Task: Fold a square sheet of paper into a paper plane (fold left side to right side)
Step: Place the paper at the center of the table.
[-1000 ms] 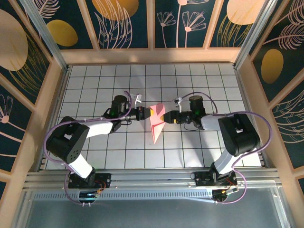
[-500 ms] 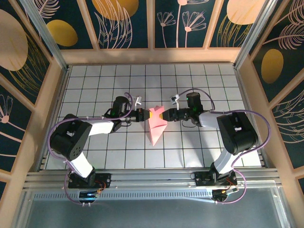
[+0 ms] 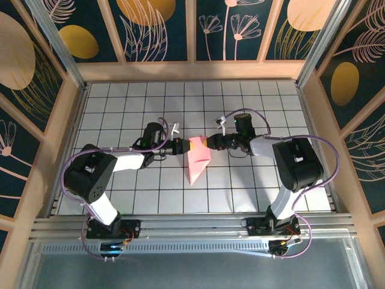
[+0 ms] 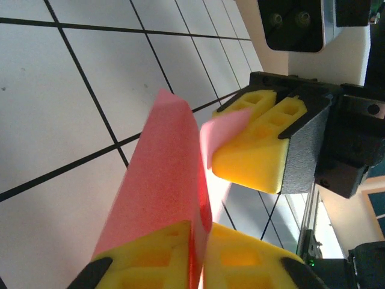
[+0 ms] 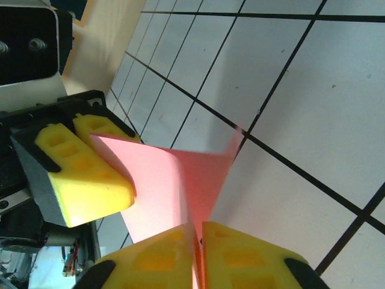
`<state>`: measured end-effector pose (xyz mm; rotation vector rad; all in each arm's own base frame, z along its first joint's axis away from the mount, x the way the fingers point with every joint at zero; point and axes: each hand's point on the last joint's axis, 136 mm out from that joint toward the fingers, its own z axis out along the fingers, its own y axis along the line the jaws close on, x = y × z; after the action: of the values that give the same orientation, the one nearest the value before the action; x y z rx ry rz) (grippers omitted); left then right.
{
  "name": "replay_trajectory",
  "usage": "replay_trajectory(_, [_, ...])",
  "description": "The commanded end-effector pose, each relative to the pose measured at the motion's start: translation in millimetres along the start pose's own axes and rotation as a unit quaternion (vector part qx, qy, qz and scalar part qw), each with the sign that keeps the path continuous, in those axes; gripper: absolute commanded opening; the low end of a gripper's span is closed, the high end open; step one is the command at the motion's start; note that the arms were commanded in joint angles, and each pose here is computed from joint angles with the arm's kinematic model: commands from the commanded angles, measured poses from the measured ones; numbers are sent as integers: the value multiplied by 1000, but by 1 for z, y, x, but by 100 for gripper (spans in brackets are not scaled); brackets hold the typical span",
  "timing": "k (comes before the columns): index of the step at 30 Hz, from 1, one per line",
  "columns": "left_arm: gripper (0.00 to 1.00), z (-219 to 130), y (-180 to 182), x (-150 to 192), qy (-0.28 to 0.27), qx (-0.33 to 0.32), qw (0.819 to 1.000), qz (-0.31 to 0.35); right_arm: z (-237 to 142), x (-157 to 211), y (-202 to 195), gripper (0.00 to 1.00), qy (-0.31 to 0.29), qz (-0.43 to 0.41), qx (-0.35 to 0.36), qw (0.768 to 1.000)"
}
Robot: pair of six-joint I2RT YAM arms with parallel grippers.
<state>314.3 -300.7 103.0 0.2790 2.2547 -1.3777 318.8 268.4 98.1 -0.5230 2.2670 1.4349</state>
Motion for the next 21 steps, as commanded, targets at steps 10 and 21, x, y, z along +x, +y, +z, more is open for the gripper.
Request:
replay_trajectory(10, [50, -44, 16, -11, -44, -194, 976, 94, -5, 3, -28, 0, 14, 150, 98, 984])
replay_trajectory(21, [53, -28, -34, 58, 53, -281, 932, 224, -6, 4, -32, 0, 29, 238, 120, 963])
